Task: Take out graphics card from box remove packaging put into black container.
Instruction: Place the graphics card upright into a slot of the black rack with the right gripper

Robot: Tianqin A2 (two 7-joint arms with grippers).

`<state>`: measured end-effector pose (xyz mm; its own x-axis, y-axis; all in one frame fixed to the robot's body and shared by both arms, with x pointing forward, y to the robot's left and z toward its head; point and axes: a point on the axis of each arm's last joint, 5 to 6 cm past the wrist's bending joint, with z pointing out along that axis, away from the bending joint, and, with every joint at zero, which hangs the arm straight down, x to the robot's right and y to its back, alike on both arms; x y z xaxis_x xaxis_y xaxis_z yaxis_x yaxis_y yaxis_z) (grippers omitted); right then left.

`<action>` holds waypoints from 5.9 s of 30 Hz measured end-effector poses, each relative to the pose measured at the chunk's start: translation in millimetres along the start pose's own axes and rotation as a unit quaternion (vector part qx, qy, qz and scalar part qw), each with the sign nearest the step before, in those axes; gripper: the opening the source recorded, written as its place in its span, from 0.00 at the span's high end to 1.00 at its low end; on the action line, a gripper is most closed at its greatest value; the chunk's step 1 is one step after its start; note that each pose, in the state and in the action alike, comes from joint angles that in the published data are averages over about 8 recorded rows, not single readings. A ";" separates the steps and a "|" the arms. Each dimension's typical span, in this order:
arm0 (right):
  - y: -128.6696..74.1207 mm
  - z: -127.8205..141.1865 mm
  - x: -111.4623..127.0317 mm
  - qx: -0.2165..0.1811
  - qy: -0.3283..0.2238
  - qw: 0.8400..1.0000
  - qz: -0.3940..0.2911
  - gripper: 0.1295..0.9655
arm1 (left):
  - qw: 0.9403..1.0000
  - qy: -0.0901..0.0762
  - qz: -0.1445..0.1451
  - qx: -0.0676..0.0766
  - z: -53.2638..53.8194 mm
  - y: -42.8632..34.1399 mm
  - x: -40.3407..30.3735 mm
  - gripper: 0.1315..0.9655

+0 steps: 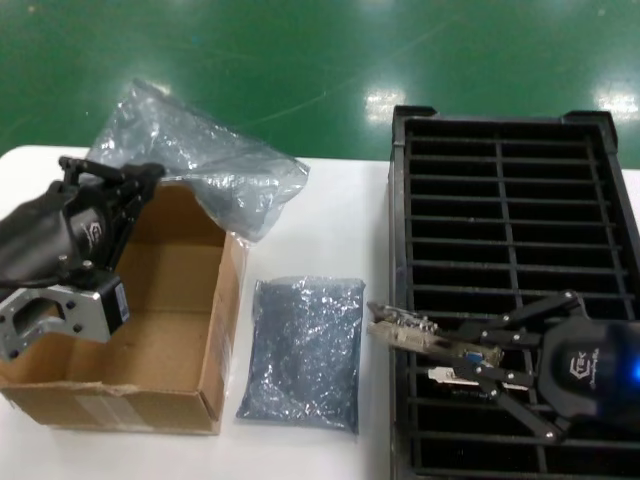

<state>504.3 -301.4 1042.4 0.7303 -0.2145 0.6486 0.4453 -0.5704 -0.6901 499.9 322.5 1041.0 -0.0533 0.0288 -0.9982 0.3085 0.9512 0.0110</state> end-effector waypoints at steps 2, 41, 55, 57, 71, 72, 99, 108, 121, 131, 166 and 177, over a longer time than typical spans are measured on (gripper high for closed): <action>-7.4 -0.9 8.5 -0.011 -0.018 1.000 -0.008 0.93 | 1.000 0.000 0.000 0.000 0.0 0.0 0.0 0.99; -3.2 -41.2 50.1 -0.066 -0.179 0.979 0.073 0.94 | 1.000 0.000 0.000 0.000 0.0 0.0 0.0 0.99; 17.8 -21.7 77.0 -0.076 -0.187 0.974 0.104 0.94 | 1.000 0.000 0.000 0.000 0.0 0.0 0.0 0.99; 19.9 -21.2 79.0 -0.077 -0.187 0.974 0.106 0.94 | 1.000 0.000 0.000 0.000 0.0 0.0 0.0 0.99; 31.1 -25.9 83.4 -0.080 -0.192 0.971 0.116 0.94 | 1.000 0.000 0.000 0.000 0.0 0.0 0.0 0.99; 31.6 -26.4 83.6 -0.080 -0.192 0.971 0.116 0.94 | 1.000 0.000 0.000 0.000 0.0 0.0 0.0 0.99; 50.3 -15.8 89.5 -0.092 -0.194 0.969 0.121 0.94 | 1.000 0.000 0.000 0.000 0.0 0.0 0.0 0.99; 57.4 -13.4 92.8 -0.102 -0.191 0.968 0.124 0.94 | 1.000 0.000 0.000 0.000 0.0 0.0 0.0 0.99; 62.1 -15.2 95.7 -0.113 -0.190 0.967 0.124 0.94 | 1.000 0.000 0.000 0.000 0.0 0.0 0.0 0.99; 63.0 -19.9 99.5 -0.123 -0.185 0.968 0.121 0.94 | 1.000 0.000 0.000 0.000 0.0 0.0 0.0 0.99; 74.1 15.6 104.2 -0.123 -0.200 0.966 0.113 0.94 | 1.000 0.000 0.000 0.000 0.0 0.0 0.0 0.99; 81.1 19.0 105.9 -0.122 -0.200 0.965 0.116 0.89 | 1.000 0.000 0.000 0.000 0.0 0.0 0.0 0.99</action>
<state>627.6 -355.3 1048.9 0.9590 -0.0626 0.2764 0.1469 -0.7244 -0.6736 499.9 322.5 1041.0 -0.0533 0.0288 -0.9982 0.3085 0.9512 0.0109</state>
